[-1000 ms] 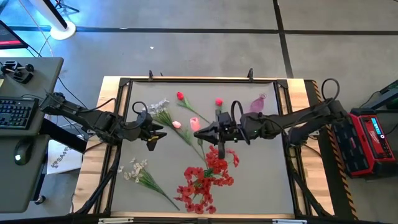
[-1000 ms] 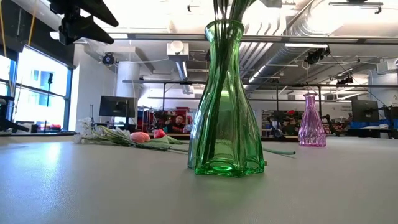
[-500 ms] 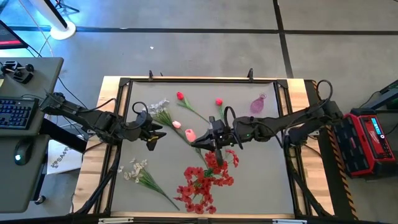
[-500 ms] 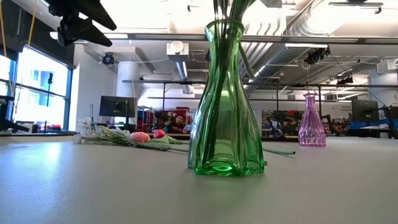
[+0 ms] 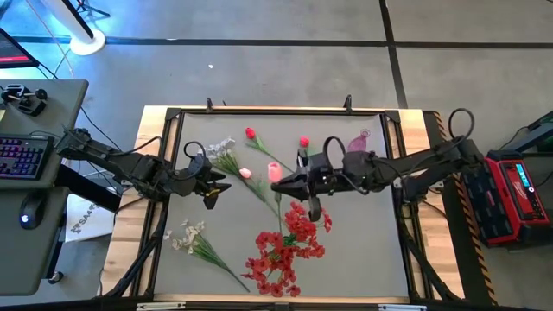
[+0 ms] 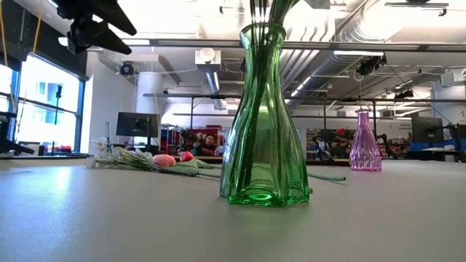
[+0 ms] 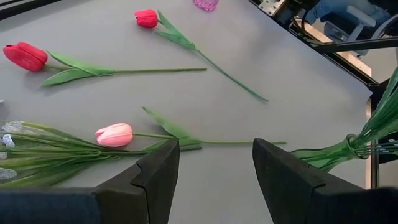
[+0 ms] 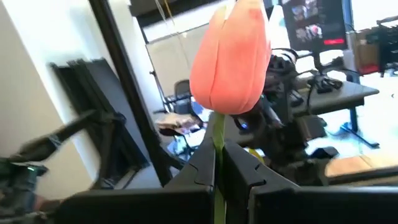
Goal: Sort flowers into vase by color
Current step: Put the right pink flower into the green vase
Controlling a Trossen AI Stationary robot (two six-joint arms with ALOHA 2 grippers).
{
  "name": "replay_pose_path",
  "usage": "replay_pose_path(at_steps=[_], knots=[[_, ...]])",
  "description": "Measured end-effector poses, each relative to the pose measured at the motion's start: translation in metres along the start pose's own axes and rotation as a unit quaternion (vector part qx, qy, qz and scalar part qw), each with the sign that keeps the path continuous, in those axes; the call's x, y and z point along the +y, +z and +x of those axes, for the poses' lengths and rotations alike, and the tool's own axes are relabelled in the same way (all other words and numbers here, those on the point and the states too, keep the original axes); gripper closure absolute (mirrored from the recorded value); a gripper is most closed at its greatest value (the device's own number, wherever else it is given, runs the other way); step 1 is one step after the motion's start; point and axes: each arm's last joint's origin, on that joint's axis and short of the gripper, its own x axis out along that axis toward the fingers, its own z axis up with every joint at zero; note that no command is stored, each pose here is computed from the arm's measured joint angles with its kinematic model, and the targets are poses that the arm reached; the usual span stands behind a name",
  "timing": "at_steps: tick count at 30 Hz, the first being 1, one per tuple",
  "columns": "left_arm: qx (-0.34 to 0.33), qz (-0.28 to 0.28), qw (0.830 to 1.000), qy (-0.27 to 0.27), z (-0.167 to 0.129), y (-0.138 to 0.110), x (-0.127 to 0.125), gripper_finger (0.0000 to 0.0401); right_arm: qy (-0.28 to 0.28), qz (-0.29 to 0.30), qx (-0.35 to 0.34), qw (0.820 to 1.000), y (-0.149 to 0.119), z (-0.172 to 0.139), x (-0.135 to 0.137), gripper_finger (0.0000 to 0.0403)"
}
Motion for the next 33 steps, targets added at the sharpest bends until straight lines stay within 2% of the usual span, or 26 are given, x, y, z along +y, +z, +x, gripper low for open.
replay_pose_path(at_steps=[6, 18, 27, 33], knots=[[-0.001, 0.000, 1.000, 0.002, 0.000, 0.000, 0.000, 0.0208, 0.007, 0.014, 0.018, 1.000, -0.004, -0.001, 0.003, 0.0402], [-0.003, 0.000, 1.000, 0.004, 0.000, 0.000, 0.000, 0.0208, -0.015, -0.020, 0.065, 0.998, -0.027, 0.009, 0.003, 0.0402], [-0.009, 0.000, 1.000, 0.009, 0.000, 0.000, 0.001, 0.0208, -0.001, -0.017, 0.122, 0.992, -0.037, 0.007, 0.003, 0.0401], [-0.017, 0.001, 1.000, 0.017, 0.000, 0.001, 0.001, 0.0208, -0.020, -0.026, 0.146, 0.989, -0.043, 0.006, 0.002, 0.0359]])
